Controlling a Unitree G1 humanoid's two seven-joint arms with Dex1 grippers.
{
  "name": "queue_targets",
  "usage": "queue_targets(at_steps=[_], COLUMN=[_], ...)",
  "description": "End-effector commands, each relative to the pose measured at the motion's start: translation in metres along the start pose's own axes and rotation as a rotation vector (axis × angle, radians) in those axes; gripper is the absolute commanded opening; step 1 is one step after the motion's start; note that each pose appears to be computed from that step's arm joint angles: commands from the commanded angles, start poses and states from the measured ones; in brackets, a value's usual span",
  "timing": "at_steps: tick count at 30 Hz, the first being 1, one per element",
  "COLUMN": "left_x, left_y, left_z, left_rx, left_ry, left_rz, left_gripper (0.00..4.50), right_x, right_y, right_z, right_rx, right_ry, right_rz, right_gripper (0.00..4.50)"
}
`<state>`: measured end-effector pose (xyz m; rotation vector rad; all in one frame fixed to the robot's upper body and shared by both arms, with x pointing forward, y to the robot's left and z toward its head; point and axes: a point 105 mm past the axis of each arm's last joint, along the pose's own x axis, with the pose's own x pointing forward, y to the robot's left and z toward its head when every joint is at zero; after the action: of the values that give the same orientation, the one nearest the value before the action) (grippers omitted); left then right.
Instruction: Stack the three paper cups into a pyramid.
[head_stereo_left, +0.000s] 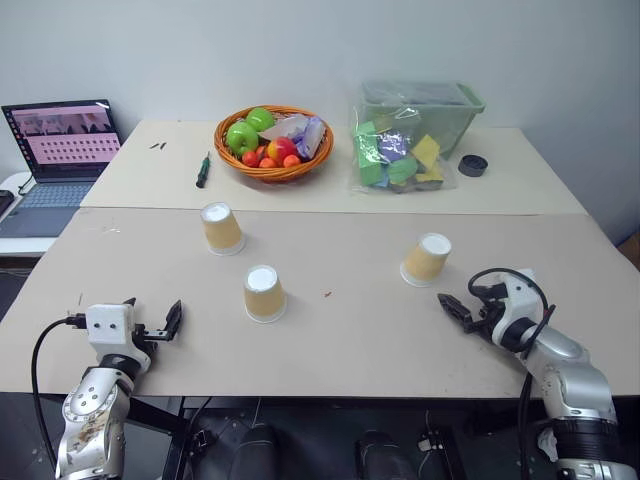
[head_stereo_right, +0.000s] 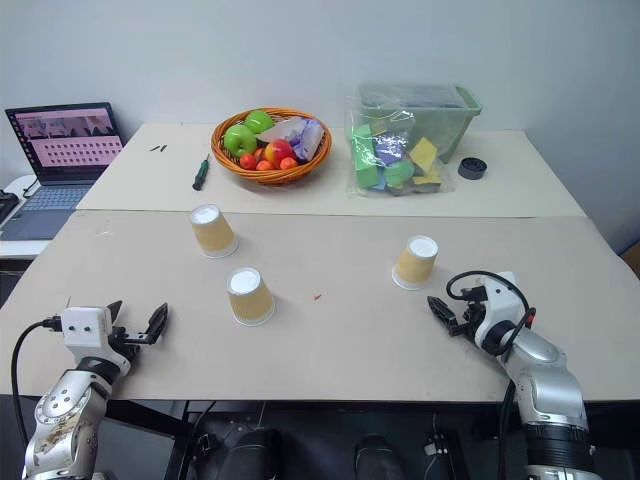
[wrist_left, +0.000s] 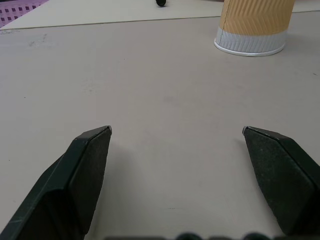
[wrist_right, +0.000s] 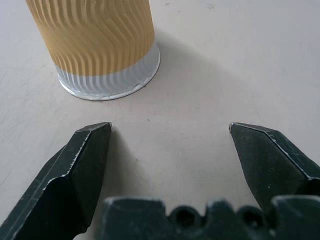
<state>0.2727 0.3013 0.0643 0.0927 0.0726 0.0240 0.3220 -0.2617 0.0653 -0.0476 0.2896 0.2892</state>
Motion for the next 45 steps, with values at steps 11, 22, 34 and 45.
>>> queue_targets(at_steps=[11,22,34,45], left_x=[-0.008,-0.028,-0.006,0.002], left_y=[-0.042,-0.1,-0.133,-0.138], left_z=[-0.001,0.06,0.094,0.097], left_rx=[0.115,0.252,0.242,0.209], left_ry=[0.085,-0.004,-0.114,-0.122], left_rz=[-0.382,-0.829,-0.941,-0.935], left_gripper=[4.5,4.5,4.5,3.44], right_x=[-0.077,-0.044,-0.042,-0.044], right_y=[0.164,0.181,0.172,0.166], right_z=[0.107,0.125,0.114,0.112], right_rx=[-0.433,-0.492,-0.467,-0.462], right_ry=[-0.078,-0.163,-0.136,-0.135], right_rz=[0.949,0.915,0.855,0.814], right_gripper=[4.47,4.47,4.47,4.5])
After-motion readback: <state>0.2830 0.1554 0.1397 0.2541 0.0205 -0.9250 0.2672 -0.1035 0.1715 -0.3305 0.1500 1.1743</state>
